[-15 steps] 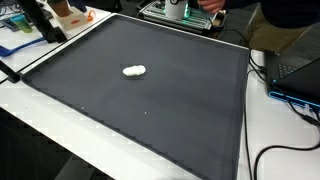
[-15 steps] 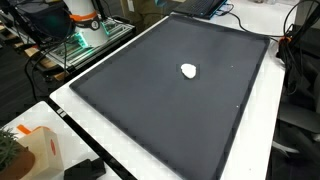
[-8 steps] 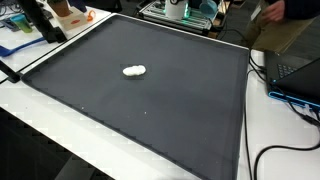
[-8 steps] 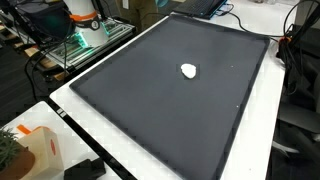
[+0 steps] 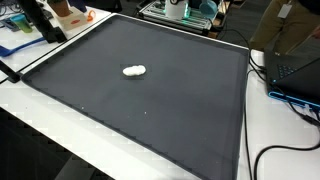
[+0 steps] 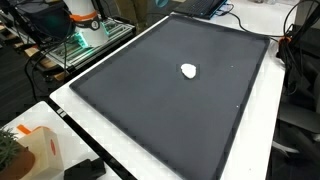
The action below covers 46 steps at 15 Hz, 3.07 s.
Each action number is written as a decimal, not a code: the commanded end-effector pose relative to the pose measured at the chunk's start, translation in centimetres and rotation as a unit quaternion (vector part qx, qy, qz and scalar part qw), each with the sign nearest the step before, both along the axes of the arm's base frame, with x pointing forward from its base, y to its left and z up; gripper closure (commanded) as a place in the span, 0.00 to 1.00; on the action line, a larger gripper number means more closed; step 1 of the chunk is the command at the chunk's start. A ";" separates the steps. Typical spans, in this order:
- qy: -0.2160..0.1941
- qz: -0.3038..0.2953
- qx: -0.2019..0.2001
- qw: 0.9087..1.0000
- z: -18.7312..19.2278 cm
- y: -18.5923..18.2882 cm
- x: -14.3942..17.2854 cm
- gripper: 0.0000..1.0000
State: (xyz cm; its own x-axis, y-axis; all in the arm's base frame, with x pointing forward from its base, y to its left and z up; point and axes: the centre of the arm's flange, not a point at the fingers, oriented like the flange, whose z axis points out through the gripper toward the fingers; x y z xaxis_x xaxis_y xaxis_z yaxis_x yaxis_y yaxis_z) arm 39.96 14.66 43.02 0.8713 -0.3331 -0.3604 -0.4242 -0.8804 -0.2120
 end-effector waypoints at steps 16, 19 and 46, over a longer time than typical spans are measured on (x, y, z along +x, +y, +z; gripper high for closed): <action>-0.239 0.238 -0.112 0.935 5.3 -12.0 2.8 0.54; -0.259 0.276 -0.097 0.921 5.2 -12.3 3.8 0.79; -0.286 0.525 -0.071 0.798 -7.8 -14.7 13.3 0.54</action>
